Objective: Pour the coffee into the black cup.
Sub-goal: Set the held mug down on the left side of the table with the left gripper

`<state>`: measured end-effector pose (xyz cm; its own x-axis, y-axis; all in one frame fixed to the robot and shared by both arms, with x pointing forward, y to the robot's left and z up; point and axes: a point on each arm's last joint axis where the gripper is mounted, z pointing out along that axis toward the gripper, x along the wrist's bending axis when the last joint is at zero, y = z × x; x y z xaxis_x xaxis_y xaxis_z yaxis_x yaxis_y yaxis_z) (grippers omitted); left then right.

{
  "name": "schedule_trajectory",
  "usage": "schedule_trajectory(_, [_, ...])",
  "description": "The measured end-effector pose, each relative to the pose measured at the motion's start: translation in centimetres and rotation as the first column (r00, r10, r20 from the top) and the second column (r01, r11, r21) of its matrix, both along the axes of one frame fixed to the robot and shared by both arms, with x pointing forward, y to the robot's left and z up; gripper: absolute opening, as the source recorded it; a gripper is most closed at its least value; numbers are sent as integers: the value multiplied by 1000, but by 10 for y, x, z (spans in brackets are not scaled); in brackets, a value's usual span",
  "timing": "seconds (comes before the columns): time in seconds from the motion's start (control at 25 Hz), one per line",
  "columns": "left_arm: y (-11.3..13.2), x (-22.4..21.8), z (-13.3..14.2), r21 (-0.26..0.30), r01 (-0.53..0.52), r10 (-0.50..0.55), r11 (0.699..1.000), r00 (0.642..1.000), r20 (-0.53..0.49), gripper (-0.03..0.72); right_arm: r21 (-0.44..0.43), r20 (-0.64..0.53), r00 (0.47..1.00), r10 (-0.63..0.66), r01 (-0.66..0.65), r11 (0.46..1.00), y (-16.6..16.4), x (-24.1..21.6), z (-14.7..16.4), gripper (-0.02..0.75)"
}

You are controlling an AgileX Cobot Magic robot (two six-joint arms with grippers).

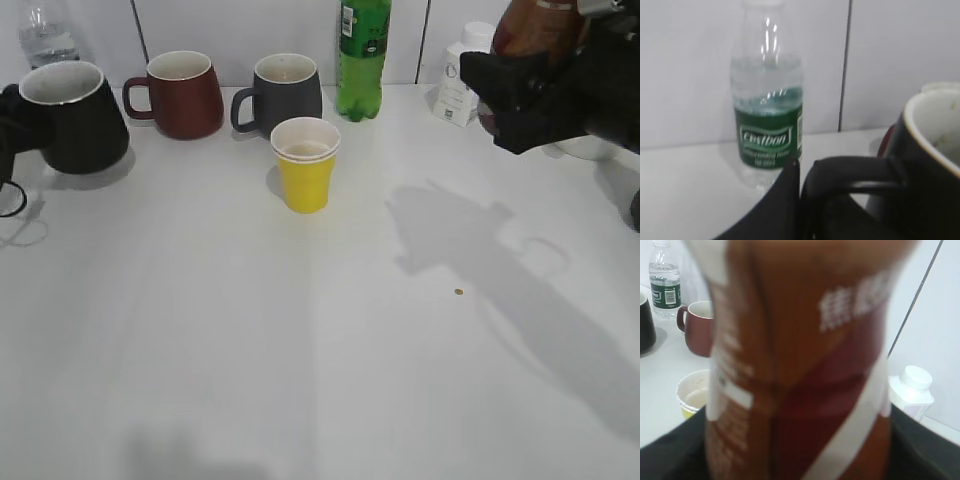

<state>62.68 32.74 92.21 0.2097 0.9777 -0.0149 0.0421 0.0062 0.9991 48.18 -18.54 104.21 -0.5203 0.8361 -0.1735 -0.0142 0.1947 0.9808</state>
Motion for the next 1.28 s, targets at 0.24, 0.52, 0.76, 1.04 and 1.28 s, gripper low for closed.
schedule_trajectory(0.24, [2, 4, -23, -12, -14, 14, 1000, 999, -33, 42, 0, 0, 1000, 0, 0, 1000, 0, 0, 0, 526])
schedule_trajectory(0.52, [2, 6, -36, -23, -16, 15, 1000, 999, -52, 41, 0, 0, 1000, 0, 0, 1000, 0, 0, 0, 526])
schedule_trajectory(0.76, [2, 7, -36, -24, -16, 15, 1000, 999, -51, 40, 0, -1, 1000, 0, 0, 1000, 0, 0, 0, 526])
schedule_trajectory(1.04, [2, 7, -36, -37, -18, 16, 999, 999, -52, 146, -1, -2, 1000, 0, 0, 1000, 0, 0, -1, 526])
schedule_trajectory(1.28, [2, 7, -36, -45, -19, 17, 999, 999, -52, 263, -1, -3, 1000, 0, 0, 1000, 0, 0, -1, 526])
